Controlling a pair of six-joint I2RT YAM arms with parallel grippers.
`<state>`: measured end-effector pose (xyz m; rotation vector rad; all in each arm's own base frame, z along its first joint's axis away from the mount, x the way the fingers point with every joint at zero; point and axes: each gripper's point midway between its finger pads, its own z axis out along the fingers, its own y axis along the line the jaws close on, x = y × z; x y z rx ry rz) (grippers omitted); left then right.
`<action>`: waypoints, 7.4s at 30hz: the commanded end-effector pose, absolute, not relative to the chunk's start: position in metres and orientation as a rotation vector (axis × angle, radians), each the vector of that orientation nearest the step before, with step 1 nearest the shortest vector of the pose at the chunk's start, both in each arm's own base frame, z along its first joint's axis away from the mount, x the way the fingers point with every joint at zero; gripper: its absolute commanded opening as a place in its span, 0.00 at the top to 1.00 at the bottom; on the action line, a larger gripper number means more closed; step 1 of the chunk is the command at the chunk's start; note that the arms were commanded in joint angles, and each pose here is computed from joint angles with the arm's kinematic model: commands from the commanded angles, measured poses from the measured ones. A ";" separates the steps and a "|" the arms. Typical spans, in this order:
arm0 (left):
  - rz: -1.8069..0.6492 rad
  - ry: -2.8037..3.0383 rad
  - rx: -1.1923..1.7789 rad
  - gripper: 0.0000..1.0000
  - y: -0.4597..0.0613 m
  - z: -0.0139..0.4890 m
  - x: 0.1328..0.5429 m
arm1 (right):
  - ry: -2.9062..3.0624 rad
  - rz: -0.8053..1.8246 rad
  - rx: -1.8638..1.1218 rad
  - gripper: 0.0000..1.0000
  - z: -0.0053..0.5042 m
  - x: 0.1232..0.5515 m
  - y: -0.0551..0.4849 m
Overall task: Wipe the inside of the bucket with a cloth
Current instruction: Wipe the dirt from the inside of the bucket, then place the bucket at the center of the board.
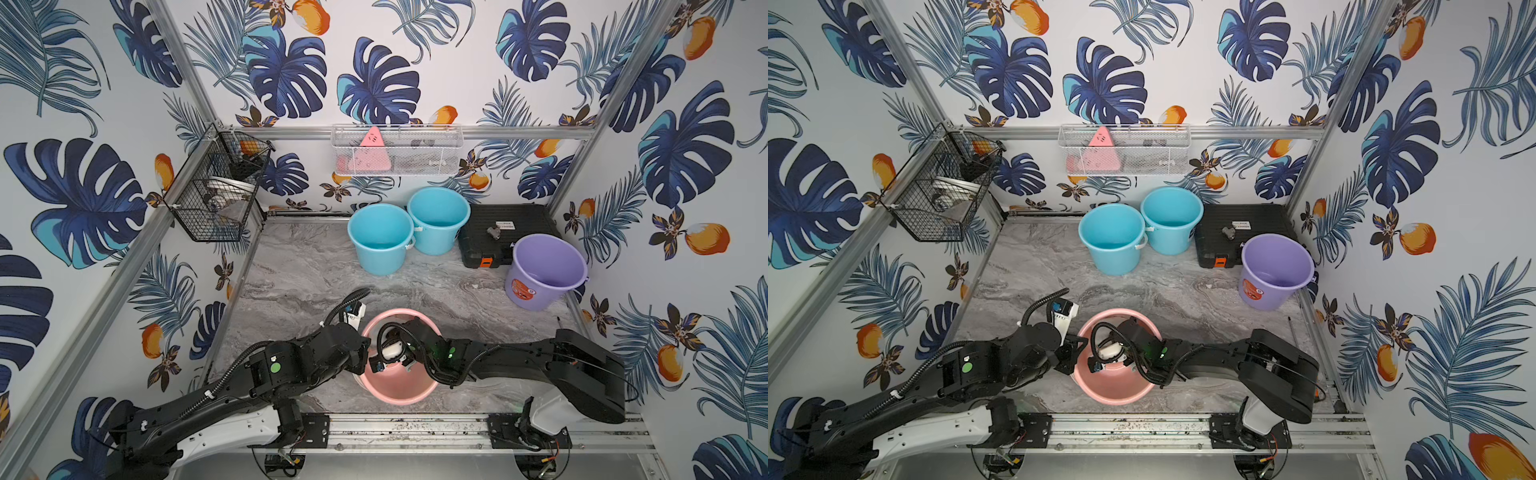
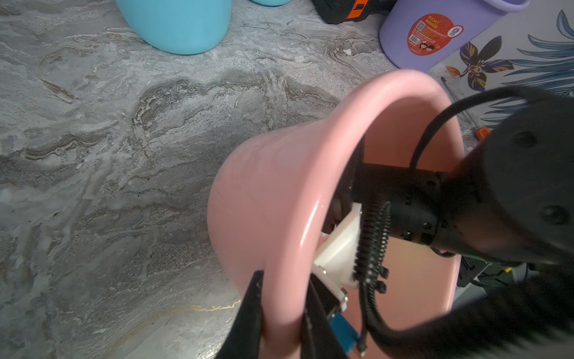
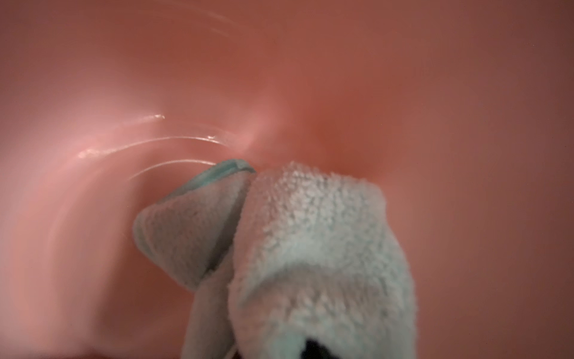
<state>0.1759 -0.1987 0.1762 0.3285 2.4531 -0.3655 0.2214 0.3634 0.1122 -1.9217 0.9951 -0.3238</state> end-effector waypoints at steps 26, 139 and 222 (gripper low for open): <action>-0.386 2.443 0.345 1.00 -0.205 0.177 0.177 | 0.930 -0.630 -1.982 1.00 0.248 0.188 0.296; -0.402 2.445 0.348 1.00 -0.211 0.176 0.179 | 0.785 -0.477 -1.713 1.00 0.236 0.181 0.383; -0.380 2.320 -1.034 1.00 -0.072 0.172 0.250 | 1.515 0.200 -0.963 1.00 0.338 0.172 0.257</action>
